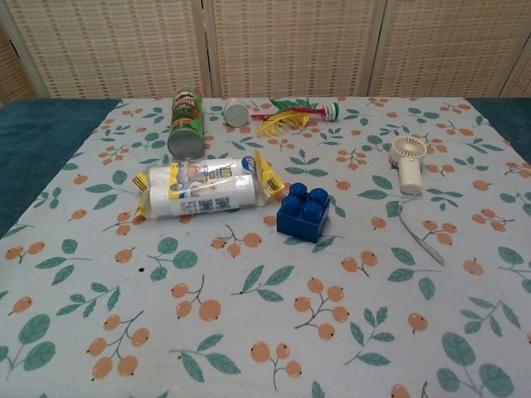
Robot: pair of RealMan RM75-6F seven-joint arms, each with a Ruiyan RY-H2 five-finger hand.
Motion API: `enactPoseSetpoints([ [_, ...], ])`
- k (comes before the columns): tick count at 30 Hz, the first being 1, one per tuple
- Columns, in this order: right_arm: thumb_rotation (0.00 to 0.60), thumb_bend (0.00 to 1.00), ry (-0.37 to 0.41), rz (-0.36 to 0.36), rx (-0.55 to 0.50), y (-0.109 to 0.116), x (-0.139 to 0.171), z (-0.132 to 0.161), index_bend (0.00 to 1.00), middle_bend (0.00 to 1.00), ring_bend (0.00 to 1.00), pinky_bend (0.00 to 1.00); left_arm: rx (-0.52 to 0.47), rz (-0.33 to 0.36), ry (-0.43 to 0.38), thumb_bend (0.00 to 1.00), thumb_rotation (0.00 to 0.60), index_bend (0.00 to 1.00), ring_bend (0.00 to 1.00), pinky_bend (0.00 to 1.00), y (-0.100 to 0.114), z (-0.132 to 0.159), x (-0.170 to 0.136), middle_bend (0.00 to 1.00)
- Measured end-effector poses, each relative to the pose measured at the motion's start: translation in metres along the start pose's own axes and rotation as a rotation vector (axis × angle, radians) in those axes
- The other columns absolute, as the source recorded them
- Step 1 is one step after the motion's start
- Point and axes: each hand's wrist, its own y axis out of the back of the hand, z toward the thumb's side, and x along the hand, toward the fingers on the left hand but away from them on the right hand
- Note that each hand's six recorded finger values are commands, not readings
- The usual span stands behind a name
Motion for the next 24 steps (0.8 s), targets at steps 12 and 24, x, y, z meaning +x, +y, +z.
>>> enactPoseSetpoints([
  [12, 0.600, 0.19, -0.017, 0.037, -0.027, -0.009, -0.011, 0.000, 0.00, 0.09, 0.00, 0.15, 0.002, 0.000, -0.005, 0.27, 0.600, 0.00, 0.00, 0.31, 0.001, 0.001, -0.001, 0.00],
  [24, 0.600, 0.60, -0.015, 0.026, -0.012, -0.032, -0.049, 0.001, 0.06, 0.83, 0.63, 0.70, -0.025, -0.012, 0.009, 0.28, 0.600, 0.00, 0.00, 0.31, 0.004, -0.003, -0.004, 0.00],
])
